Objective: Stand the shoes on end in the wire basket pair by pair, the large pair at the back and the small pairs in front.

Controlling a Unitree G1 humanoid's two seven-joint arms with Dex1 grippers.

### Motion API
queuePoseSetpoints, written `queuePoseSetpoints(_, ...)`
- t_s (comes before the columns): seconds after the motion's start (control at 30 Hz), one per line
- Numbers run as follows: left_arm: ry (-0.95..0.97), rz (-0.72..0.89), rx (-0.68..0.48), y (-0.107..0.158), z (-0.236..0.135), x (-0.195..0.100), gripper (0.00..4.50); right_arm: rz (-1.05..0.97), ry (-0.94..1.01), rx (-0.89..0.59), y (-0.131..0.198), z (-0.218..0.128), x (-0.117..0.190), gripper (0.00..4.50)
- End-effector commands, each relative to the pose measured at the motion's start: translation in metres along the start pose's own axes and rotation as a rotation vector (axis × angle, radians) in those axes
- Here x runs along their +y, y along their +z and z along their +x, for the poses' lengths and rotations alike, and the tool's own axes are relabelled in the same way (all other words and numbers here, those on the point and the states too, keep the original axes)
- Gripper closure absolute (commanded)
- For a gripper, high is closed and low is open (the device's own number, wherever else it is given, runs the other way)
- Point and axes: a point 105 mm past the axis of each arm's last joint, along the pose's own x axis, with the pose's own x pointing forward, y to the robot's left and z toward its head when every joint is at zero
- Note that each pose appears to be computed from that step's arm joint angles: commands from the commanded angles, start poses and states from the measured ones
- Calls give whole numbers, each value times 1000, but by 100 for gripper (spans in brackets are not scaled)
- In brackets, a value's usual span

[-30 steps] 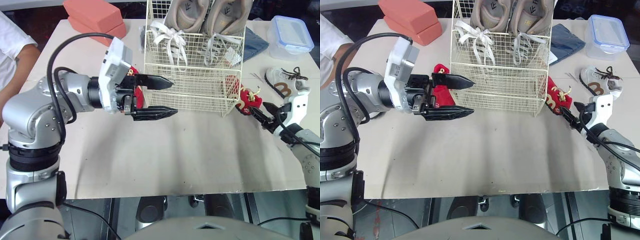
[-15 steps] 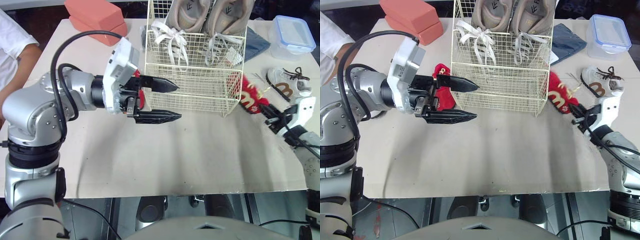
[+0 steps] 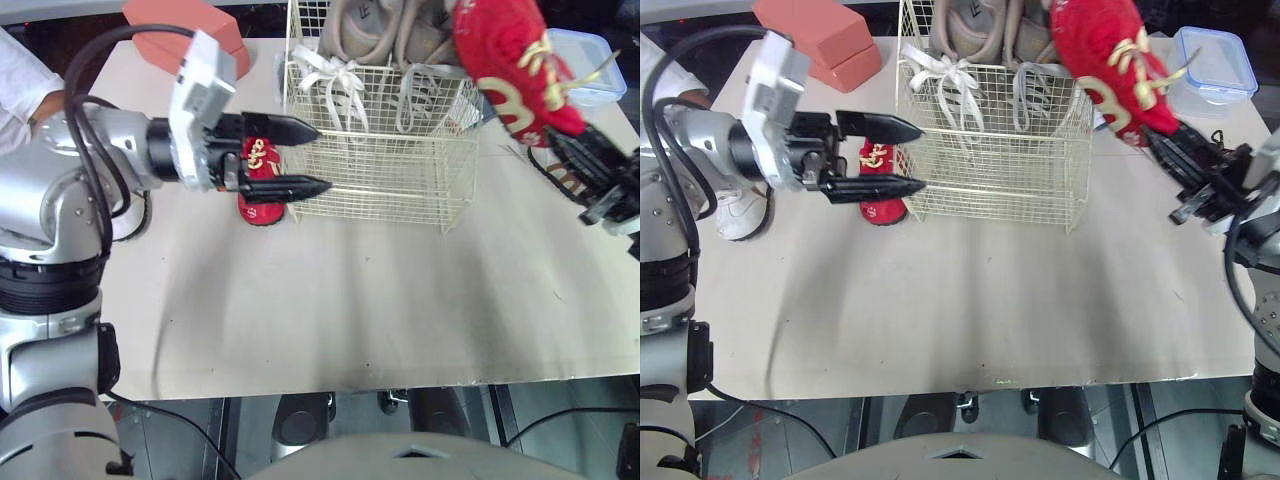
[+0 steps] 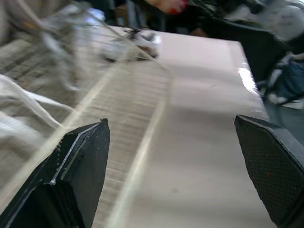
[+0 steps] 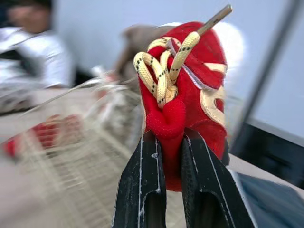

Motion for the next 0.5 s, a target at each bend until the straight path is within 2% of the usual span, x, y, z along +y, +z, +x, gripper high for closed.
queuePoseSetpoints(0.03, 11, 84, -40, 16, -9, 1, 0, -169, 300, 6, 16, 15, 36, 446)
queuePoseSetpoints(0.17, 1, 92, -75, 21, -11, 0, 0, -174, 357, -53, 25, 21, 38, 446)
queuePoseSetpoints(0.37, -58, 69, -57, 16, -2, -9, 0, -581, 620, 57, 10, 27, 53, 446)
queuePoseSetpoints(0.5, -119, 41, -18, 7, 8, -15, 0, -857, 698, 41, 2, 39, 54, 446)
